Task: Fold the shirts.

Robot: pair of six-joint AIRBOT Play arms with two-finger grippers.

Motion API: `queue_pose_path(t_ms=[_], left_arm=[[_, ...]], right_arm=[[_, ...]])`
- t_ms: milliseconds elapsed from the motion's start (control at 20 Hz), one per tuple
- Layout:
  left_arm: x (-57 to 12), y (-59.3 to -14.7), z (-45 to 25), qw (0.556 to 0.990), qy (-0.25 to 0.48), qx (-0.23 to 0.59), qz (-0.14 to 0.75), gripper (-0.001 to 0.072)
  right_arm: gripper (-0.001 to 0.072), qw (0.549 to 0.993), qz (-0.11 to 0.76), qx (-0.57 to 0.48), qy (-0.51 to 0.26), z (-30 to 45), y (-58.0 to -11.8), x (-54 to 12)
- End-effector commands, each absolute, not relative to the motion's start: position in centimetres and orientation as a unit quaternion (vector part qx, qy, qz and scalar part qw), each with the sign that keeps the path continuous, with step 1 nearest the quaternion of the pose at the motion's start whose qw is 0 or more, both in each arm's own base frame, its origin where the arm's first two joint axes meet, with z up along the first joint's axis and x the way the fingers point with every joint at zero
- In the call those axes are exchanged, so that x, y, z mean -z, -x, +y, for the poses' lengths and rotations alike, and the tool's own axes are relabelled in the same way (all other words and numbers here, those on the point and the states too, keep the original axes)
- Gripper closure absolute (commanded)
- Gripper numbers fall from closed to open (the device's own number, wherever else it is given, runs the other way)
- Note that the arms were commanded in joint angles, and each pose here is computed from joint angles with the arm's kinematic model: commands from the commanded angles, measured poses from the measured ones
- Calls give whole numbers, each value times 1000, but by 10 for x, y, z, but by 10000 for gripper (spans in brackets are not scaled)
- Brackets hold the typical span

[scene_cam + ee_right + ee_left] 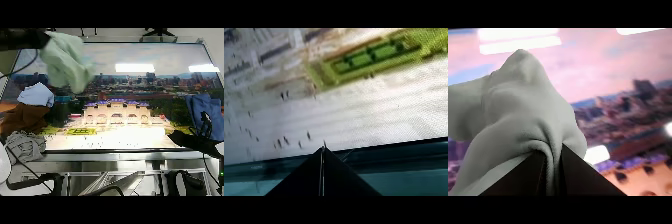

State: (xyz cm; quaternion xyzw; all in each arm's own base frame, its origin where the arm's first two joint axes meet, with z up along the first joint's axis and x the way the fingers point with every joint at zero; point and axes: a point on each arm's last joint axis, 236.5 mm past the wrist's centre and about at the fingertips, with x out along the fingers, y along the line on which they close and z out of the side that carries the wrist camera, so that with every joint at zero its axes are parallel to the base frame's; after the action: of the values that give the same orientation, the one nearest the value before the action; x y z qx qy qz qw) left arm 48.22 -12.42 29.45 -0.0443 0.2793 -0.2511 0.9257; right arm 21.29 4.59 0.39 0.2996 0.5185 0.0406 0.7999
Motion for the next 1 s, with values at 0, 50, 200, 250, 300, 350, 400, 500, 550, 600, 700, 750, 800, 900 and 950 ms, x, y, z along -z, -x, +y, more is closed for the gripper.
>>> queue_pose_path(t_ms=[0,50,200,250,300,350,400,500,550,600,700,750,800,900,950], left_arm=[[-277,-404,-204,877,52,337,338,694],[-258,-398,-217,869,49,341,355,694],[-188,-385,-246,837,55,353,415,694],[-164,-380,-253,823,54,354,440,694],[-138,-375,-257,808,52,353,468,694],[-116,-370,-261,795,49,353,490,694],[-96,-366,-264,784,49,351,510,694],[-70,-363,-263,771,46,345,533,692],[-64,-366,-259,768,48,340,541,689],[-63,-369,-254,765,50,337,546,436],[-73,-379,-237,764,58,327,553,13],[-81,-383,-223,765,62,320,555,14],[-86,-384,-210,763,66,313,562,14],[-78,-374,-176,742,82,292,598,14],[-66,-364,-162,729,94,280,618,14]], right_arm=[[693,802,518,-43,-295,46,-213,-4],[693,804,518,-49,-287,46,-213,-4],[692,806,517,-51,-284,46,-213,-4],[686,806,517,-51,-284,46,-213,-4],[686,806,517,-51,-284,46,-213,-4],[685,806,518,-51,-284,46,-213,-4],[685,805,518,-51,-284,46,-213,-4],[652,805,519,-56,-281,49,-212,-4],[474,805,521,-61,-278,52,-212,-4],[397,804,522,-69,-277,56,-211,-5],[387,802,521,-98,-274,70,-211,-9],[383,801,520,-117,-273,80,-210,-12],[373,798,521,-132,-273,89,-209,-14],[224,793,524,-158,-268,105,-210,-11],[229,791,525,-167,-265,113,-211,-6]])
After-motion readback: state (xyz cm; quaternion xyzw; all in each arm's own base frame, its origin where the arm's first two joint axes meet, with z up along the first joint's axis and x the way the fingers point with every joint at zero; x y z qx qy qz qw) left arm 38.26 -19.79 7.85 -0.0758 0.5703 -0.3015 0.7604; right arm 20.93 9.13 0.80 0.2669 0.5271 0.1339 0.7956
